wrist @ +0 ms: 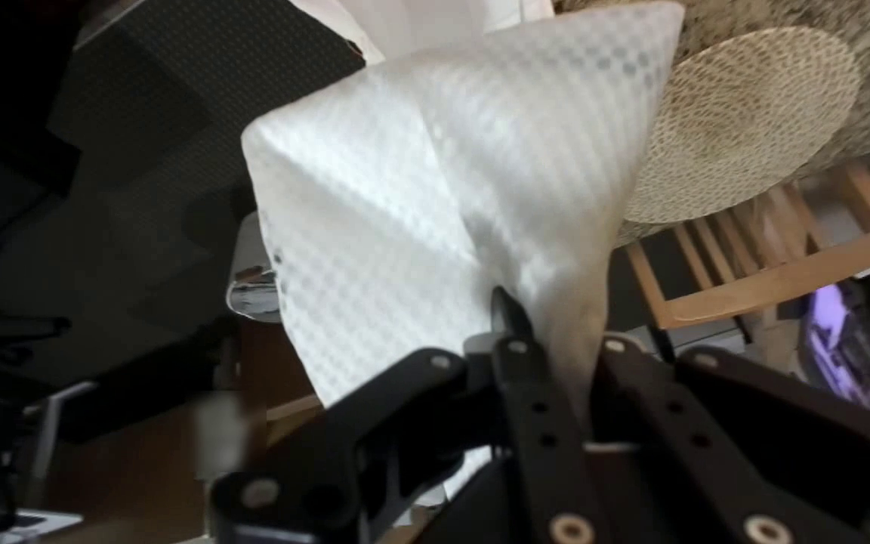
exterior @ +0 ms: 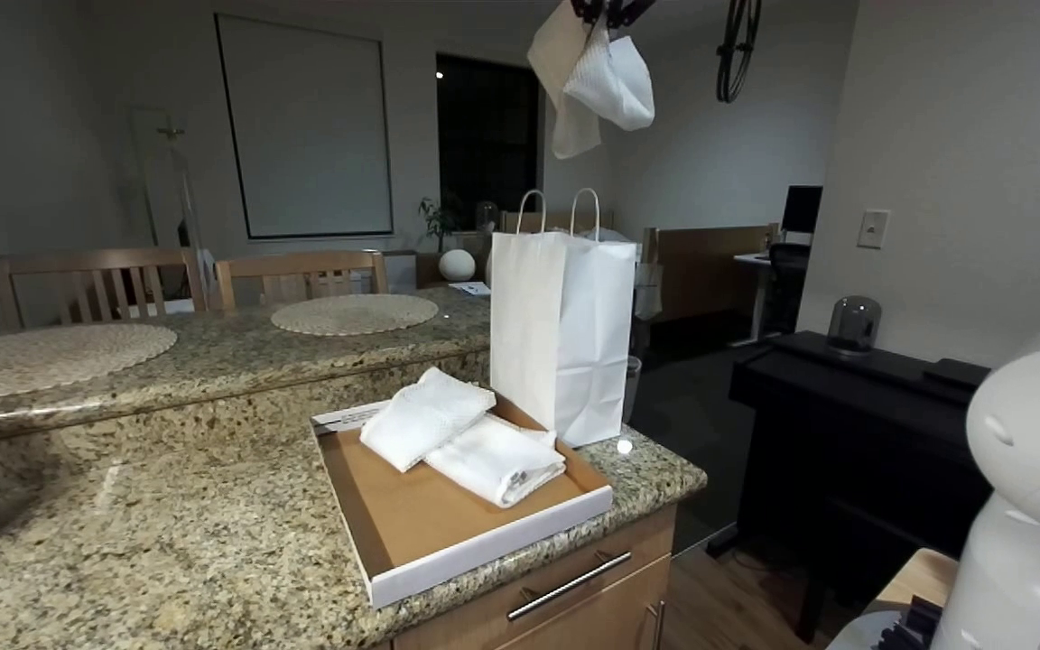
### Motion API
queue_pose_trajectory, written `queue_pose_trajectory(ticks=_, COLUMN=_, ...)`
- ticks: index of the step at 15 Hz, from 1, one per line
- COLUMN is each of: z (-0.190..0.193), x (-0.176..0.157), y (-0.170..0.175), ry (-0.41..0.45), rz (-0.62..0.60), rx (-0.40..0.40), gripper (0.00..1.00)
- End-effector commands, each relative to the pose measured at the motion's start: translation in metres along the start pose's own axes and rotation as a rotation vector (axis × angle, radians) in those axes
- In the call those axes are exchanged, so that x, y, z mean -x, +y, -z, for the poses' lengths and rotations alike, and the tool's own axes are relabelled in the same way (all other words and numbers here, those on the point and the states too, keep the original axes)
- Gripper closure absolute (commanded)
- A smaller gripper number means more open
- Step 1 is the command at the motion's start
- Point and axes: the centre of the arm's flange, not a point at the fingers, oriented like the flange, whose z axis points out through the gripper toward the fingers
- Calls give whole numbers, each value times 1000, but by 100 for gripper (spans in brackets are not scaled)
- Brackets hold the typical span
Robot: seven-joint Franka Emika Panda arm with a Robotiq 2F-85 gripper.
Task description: Put the white towels inside the white paper bag
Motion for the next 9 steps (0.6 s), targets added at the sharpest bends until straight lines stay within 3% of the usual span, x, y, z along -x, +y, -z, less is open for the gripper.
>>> queue_pose_trajectory(ticks=1, z=-42, x=-19, y=-3, ry=23, rz=-182, rx=89, gripper=97)
queue_pose_trajectory(ticks=4, z=-79, x=-14, y=-14, ry=45, rz=-299, rx=214, gripper=97)
queue_pose_trajectory(ticks=9, z=-103, x=25, y=-74, ry=159, rz=-277, rx=329, gripper=97)
